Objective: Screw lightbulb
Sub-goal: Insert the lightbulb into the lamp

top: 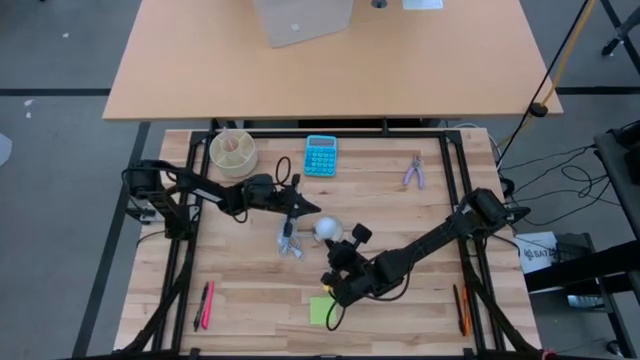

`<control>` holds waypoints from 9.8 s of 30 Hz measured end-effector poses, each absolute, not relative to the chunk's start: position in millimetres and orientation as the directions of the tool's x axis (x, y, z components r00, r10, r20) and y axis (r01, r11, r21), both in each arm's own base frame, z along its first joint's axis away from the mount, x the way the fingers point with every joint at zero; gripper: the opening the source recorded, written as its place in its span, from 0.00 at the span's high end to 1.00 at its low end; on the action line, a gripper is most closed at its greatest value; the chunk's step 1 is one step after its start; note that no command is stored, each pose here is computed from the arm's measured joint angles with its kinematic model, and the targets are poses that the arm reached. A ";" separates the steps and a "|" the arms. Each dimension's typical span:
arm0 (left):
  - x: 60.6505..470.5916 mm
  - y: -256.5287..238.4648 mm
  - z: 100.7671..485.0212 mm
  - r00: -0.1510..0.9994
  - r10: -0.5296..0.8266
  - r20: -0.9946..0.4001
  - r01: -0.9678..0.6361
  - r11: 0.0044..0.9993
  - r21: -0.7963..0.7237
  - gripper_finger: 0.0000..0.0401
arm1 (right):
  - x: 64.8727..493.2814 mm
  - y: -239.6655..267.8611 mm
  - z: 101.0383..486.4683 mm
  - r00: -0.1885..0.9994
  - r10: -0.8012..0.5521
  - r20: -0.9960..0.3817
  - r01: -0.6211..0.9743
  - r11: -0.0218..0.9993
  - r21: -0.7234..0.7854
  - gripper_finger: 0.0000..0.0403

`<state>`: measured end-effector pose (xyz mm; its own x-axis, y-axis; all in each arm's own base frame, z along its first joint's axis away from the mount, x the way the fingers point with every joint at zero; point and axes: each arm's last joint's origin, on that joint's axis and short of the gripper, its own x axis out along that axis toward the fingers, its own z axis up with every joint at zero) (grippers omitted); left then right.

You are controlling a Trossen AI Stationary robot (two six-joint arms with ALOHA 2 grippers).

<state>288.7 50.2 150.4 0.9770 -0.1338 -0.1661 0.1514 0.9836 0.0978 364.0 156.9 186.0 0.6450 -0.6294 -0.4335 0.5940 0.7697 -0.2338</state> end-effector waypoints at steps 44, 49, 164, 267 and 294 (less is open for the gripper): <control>285.2 59.4 143.3 0.966 -0.104 -0.235 0.110 0.994 0.011 0.98 | 376.1 118.1 184.9 0.571 -0.681 -0.459 0.741 0.668 -0.071 1.00; 285.1 59.4 143.2 0.966 -0.104 -0.236 0.110 0.994 0.011 0.98 | 376.3 117.1 184.5 0.570 -0.677 -0.466 0.740 0.669 -0.067 1.00; 192.6 26.1 232.6 0.995 0.083 -0.058 -0.076 0.990 0.123 1.00 | 169.6 12.5 209.3 0.961 -0.274 0.026 0.275 0.954 -0.121 1.00; 281.9 6.6 141.3 0.991 -0.065 -0.114 0.064 0.998 -0.010 1.00 | 288.1 8.7 164.4 0.894 -0.427 -0.134 0.429 0.903 -0.016 1.00; 280.1 21.5 135.4 0.985 -0.009 -0.174 0.003 0.999 -0.036 1.00 | 287.8 11.9 160.1 0.910 -0.375 -0.177 0.373 0.927 -0.046 1.00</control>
<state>280.1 21.5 135.4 0.9847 -0.0094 -0.1739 0.0032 0.9993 -0.0362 287.8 11.9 160.1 0.9101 -0.3749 -0.1765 0.3728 0.9268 -0.0463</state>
